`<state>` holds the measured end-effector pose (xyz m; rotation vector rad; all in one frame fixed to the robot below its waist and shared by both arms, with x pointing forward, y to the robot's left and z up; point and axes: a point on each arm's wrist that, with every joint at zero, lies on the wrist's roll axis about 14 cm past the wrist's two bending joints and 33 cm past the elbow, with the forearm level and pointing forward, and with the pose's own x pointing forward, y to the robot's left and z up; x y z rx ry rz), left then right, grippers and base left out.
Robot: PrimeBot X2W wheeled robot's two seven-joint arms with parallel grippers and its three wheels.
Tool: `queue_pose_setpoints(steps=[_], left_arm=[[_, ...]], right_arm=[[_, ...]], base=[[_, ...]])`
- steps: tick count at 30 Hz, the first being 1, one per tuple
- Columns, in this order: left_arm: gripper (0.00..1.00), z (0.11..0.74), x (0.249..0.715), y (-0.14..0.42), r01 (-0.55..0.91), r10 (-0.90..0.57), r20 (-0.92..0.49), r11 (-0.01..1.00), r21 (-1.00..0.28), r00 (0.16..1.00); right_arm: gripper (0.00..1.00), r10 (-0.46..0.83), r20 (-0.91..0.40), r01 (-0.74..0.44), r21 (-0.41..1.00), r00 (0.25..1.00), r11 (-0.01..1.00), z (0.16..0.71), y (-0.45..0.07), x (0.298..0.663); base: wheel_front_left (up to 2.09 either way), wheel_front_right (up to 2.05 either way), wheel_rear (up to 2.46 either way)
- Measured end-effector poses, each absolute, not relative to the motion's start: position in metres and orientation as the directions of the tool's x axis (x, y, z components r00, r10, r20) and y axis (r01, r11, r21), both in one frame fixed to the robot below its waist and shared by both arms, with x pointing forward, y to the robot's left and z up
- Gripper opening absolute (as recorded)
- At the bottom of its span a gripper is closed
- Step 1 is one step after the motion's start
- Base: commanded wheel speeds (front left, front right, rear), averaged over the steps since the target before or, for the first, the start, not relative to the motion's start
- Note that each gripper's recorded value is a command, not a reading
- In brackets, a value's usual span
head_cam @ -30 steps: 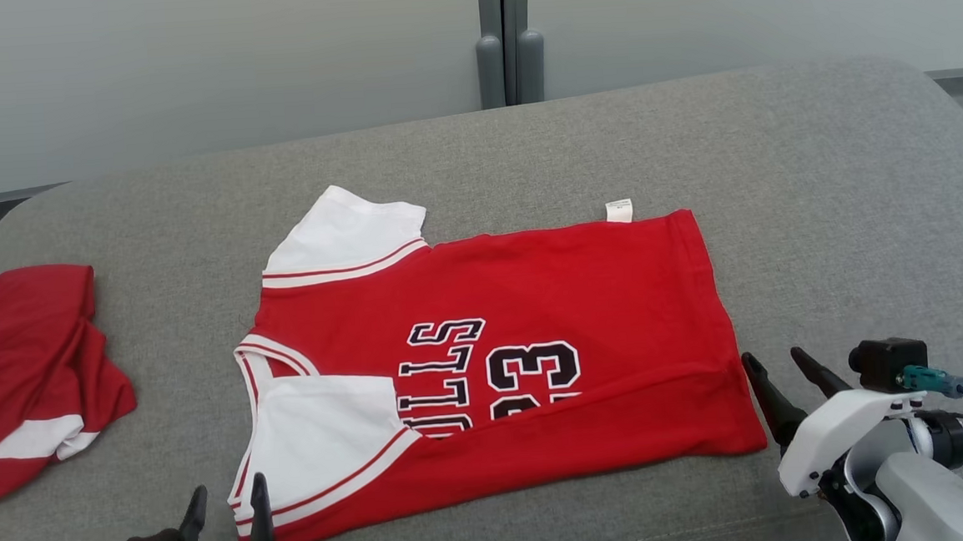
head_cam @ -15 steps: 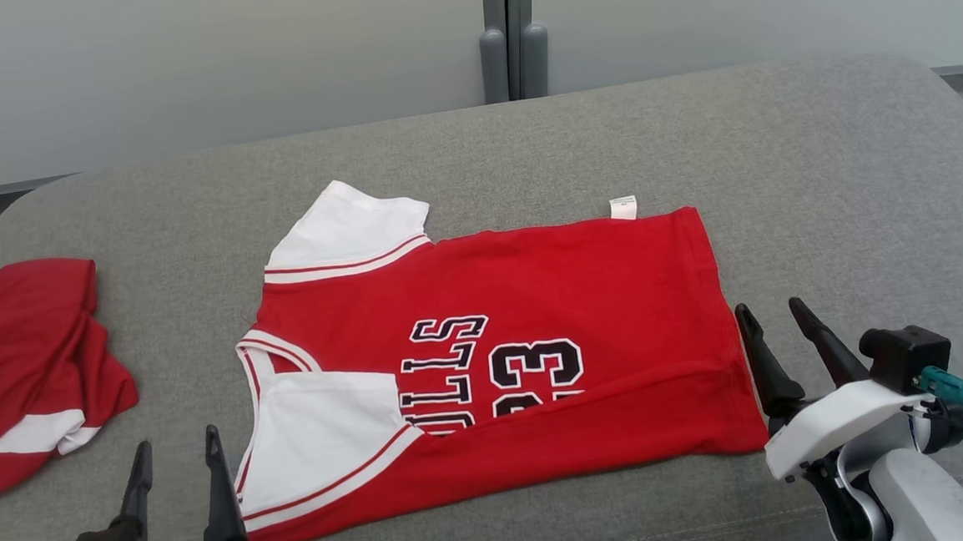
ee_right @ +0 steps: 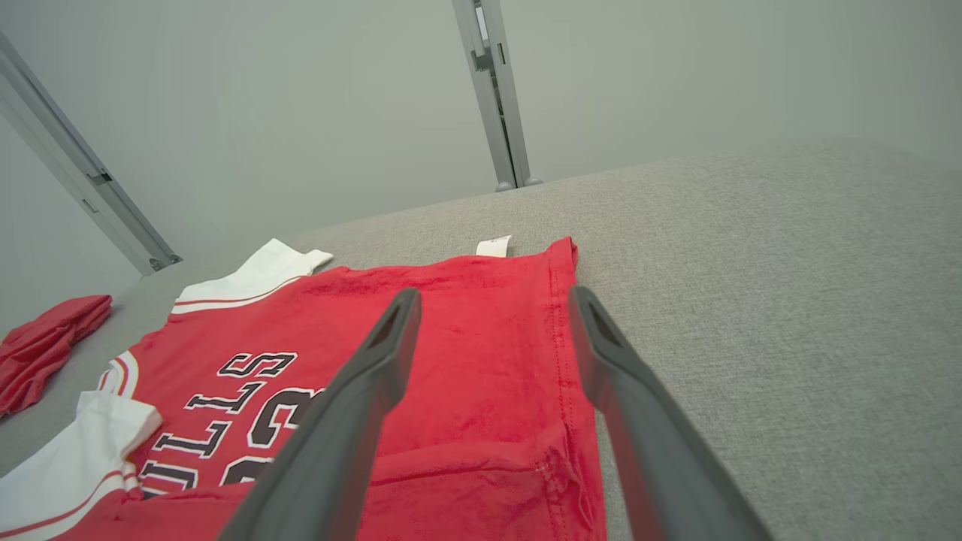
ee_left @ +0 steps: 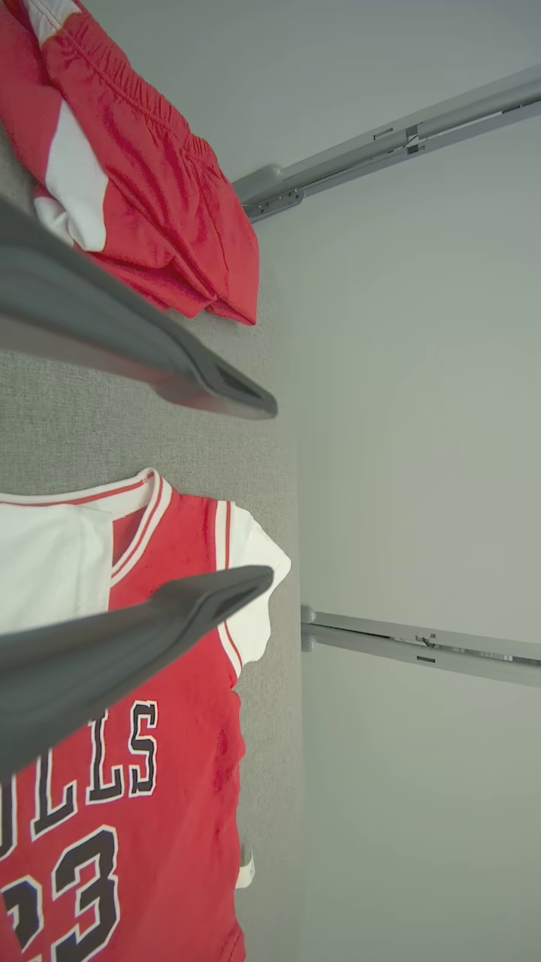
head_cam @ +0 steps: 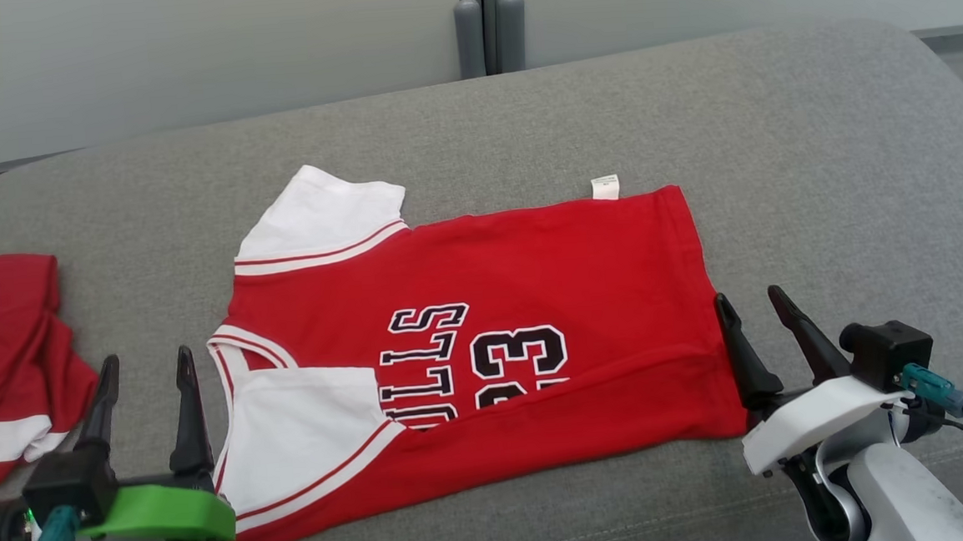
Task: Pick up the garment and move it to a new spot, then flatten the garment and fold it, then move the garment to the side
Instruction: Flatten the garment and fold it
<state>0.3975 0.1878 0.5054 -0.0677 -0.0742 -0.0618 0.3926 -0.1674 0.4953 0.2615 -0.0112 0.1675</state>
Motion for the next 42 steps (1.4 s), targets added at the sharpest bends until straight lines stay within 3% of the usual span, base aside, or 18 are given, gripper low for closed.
queue_pose_setpoints(steps=[8,13,25,42], left_arm=[[1.0,0.525,0.462,0.174,0.202,-0.206,0.078,0.978,0.056,0.975],[1.0,0.522,0.502,0.163,0.265,-0.267,0.024,0.962,0.067,0.963],[1.0,0.488,0.578,0.128,0.425,-0.42,-0.176,0.905,-0.013,0.89],[1.0,0.404,0.627,0.092,0.485,-0.477,-0.413,0.87,-0.093,0.776]], right_arm=[[1.0,0.148,0.042,-0.154,0.264,0.988,0.952,0.498,-0.168,0.406],[1.0,0.127,0.042,-0.133,0.278,0.991,0.951,0.497,-0.171,0.415],[1.0,0.077,0.008,-0.077,0.277,0.997,0.958,0.481,-0.184,0.438],[1.0,0.003,-0.06,0.013,0.256,0.998,0.966,0.457,-0.206,0.441]], base=[[0.0,0.0,0.0],[0.0,0.0,0.0],[0.0,0.0,0.0],[0.0,0.0,0.0]])
